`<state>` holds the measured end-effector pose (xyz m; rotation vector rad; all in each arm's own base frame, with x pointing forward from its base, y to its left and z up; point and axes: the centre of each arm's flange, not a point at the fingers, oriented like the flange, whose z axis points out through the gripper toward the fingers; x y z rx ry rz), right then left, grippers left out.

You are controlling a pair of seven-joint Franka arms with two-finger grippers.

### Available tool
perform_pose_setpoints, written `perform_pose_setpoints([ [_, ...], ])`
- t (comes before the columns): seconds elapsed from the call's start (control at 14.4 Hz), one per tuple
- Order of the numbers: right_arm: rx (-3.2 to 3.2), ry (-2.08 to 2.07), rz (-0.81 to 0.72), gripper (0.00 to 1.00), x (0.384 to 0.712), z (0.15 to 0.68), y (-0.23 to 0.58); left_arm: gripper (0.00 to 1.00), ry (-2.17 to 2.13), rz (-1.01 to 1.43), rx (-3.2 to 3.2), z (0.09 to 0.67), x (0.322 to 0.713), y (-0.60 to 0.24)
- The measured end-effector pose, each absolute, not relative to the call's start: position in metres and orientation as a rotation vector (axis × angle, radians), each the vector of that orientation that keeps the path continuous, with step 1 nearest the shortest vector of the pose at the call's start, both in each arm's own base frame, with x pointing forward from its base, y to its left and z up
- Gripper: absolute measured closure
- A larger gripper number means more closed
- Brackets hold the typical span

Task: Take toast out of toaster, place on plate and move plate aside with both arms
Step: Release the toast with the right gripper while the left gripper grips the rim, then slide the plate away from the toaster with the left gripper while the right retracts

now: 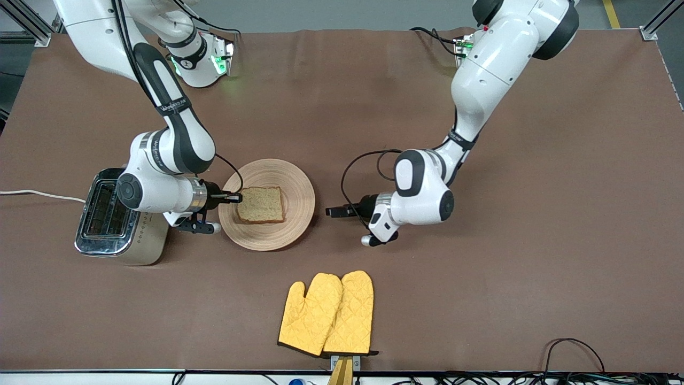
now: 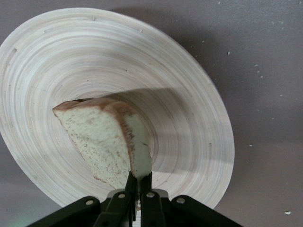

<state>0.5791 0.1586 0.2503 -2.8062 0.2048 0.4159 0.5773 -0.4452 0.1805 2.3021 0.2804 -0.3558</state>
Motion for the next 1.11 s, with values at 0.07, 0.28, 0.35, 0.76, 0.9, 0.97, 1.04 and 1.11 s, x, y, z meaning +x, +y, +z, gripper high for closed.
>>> perform_pose_setpoints([
  [0.07, -2.808, 0.215, 0.416, 0.82, 0.58, 0.25, 0.154, 0.0, 0.27, -0.345, 2.306, 0.18, 0.572, -0.455],
  [0.28, -2.816, 0.265, 0.426, 0.52, 0.585, 0.249, 0.12, 0.0, 0.253, -0.301, 2.315, 0.173, 0.559, -0.482],
  [0.35, -2.819, 0.26, 0.419, 0.41, 0.588, 0.25, 0.106, 0.0, 0.256, -0.288, 2.315, 0.168, 0.555, -0.491],
  [0.76, -3.023, 0.085, 0.391, 0.0, 0.629, 0.33, 0.033, 0.27, 0.254, -0.237, 2.32, 0.15, 0.532, -0.526],
  [0.9, -3.093, 0.076, 0.335, 0.0, 0.648, 0.395, 0.01, 0.45, 0.24, -0.226, 2.323, 0.149, 0.531, -0.527],
  [0.97, -3.099, 0.097, 0.33, 0.0, 0.651, 0.426, -0.003, 0.55, 0.237, -0.224, 2.324, 0.149, 0.531, -0.527],
  [1.04, -3.099, 0.123, 0.331, 0.0, 0.651, 0.451, -0.016, 0.67, 0.232, -0.222, 2.326, 0.148, 0.532, -0.526],
  [1.11, -3.101, 0.151, 0.32, 0.0, 0.651, 0.474, -0.03, 0.76, 0.218, -0.214, 2.327, 0.147, 0.532, -0.525],
])
